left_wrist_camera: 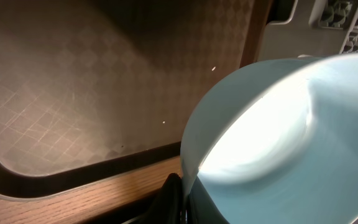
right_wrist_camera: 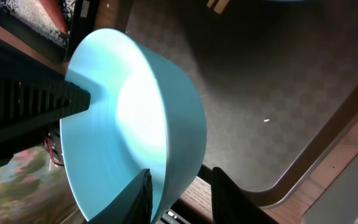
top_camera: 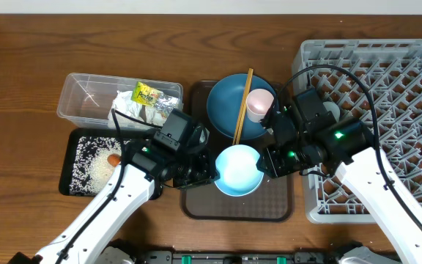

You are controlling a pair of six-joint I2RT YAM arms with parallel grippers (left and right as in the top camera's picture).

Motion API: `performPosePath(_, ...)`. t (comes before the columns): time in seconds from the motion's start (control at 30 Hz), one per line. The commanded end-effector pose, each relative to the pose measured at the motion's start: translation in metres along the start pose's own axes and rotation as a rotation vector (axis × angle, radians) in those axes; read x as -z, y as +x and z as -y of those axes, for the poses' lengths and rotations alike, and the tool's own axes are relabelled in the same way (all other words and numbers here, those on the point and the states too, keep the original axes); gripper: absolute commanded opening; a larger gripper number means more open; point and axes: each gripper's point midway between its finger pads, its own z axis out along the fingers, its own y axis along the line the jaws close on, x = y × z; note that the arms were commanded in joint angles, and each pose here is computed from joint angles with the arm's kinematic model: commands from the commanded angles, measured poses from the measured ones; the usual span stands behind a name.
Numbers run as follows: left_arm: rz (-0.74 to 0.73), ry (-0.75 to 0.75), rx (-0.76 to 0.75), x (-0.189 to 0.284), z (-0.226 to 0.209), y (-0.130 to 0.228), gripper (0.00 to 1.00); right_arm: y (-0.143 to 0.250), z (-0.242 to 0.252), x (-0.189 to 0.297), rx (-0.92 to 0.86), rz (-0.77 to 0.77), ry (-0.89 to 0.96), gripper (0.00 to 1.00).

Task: Sort waste into correct bins and load items into the dishwasher rack
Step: 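Lift the bowl and close the right gripper on its other rim, then release the left gripper and carry the bowl with the right gripper to the rack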

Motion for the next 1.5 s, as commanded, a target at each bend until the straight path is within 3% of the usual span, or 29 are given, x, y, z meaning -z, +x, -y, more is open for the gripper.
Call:
performPosePath(0.0, 0.004, 0.024, 0.006, 0.004, 0.008, -0.001, 0.06, 0.004, 0.000, -0.003, -0.005, -0.009, 0.004, 0.30)
performPosePath(0.3, 0.017, 0.074, -0.084, -0.004, 0.032, 0.003, 0.06, 0.001, -0.001, -0.003, -0.022, 0.003, 0.002, 0.31)
performPosePath(0.37, 0.024, 0.068, -0.094, -0.005, 0.033, 0.003, 0.06, 0.001, -0.001, -0.003, -0.023, 0.002, 0.002, 0.28)
performPosePath(0.47, 0.036, 0.055, -0.094, -0.005, 0.031, 0.001, 0.06, 0.001, -0.001, -0.003, -0.021, 0.004, 0.002, 0.08)
performPosePath(0.53, 0.037, 0.055, -0.094, -0.005, 0.031, 0.001, 0.06, -0.001, -0.001, -0.003, -0.019, 0.008, 0.001, 0.03)
performPosePath(0.73, 0.055, 0.070, -0.106, -0.004, 0.035, -0.003, 0.08, -0.008, -0.001, -0.003, -0.006, 0.039, 0.003, 0.01)
performPosePath(1.0, 0.134, 0.197, -0.188, 0.002, 0.067, -0.022, 0.49, -0.027, 0.028, 0.002, 0.025, 0.126, 0.175, 0.02)
performPosePath(1.2, 0.231, 0.292, -0.265, 0.013, 0.095, -0.040, 0.64, -0.047, 0.028, 0.005, 0.089, 0.204, 0.196, 0.01)
performPosePath(1.23, 0.254, 0.315, -0.283, 0.016, 0.101, -0.044, 0.71, -0.050, 0.031, 0.007, 0.103, 0.216, 0.217, 0.01)
performPosePath(1.3, 0.297, 0.358, -0.318, 0.022, 0.113, -0.051, 0.81, -0.057, 0.041, 0.011, 0.122, 0.246, 0.285, 0.01)
performPosePath(1.47, 0.399, 0.452, -0.393, 0.040, 0.140, -0.065, 0.90, -0.079, 0.075, 0.033, 0.104, 0.357, 0.518, 0.01)
